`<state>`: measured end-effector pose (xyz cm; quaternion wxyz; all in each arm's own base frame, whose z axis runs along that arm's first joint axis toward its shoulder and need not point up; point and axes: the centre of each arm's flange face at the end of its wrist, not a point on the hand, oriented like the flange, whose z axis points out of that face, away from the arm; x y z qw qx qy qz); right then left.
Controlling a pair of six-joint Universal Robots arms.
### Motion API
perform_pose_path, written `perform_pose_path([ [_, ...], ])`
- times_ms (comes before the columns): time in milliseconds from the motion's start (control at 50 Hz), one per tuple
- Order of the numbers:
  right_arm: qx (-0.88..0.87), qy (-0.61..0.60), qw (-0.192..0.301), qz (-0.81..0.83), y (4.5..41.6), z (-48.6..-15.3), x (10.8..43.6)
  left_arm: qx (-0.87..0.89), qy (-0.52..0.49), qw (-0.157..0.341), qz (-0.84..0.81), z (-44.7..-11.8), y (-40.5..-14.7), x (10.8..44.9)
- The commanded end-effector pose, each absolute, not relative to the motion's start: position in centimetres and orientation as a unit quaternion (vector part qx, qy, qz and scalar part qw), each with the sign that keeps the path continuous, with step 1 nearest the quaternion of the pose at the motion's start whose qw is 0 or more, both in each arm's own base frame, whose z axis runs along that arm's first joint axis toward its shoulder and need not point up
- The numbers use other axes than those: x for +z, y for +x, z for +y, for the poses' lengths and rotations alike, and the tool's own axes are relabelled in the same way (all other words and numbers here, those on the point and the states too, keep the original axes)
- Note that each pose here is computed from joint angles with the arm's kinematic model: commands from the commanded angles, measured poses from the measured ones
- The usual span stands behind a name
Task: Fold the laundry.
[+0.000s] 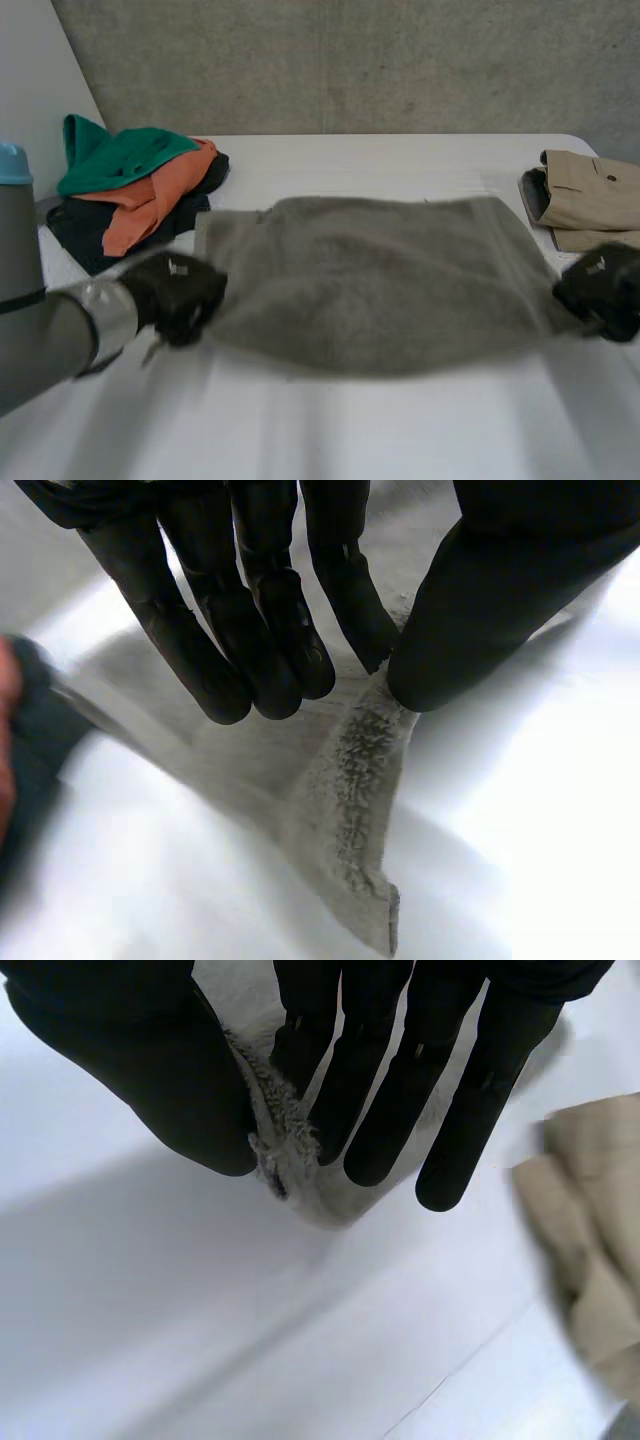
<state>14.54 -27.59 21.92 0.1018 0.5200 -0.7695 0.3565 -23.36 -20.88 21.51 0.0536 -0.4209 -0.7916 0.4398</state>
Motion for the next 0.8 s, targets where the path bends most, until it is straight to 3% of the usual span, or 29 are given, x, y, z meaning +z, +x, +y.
perform_pose_path([
  [20, 0.320, 0.554, 0.087, -0.764, 14.4, -27.0, 21.3, 0.364, -0.484, 0.051, -0.794, -19.0, -22.8, 20.2],
  [160, 0.353, 0.526, 0.106, -0.766, 15.5, -29.6, 19.4, 0.382, -0.477, 0.011, -0.791, -23.3, -23.7, 19.2],
  [340, 0.481, 0.424, 0.148, -0.753, 16.5, -35.6, 18.6, 0.497, -0.451, -0.017, -0.741, -30.6, -27.4, 21.0],
  [460, 0.563, 0.375, 0.178, -0.714, 17.2, -39.5, 17.8, 0.537, -0.426, -0.048, -0.727, -35.2, -28.9, 20.3],
  [620, 0.625, 0.355, 0.214, -0.662, 17.9, -43.7, 16.1, 0.561, -0.427, -0.059, -0.707, -37.6, -31.0, 19.2],
  [800, 0.651, 0.357, 0.209, -0.636, 19.8, -45.6, 12.6, 0.587, -0.430, -0.069, -0.682, -38.3, -33.0, 18.6],
])
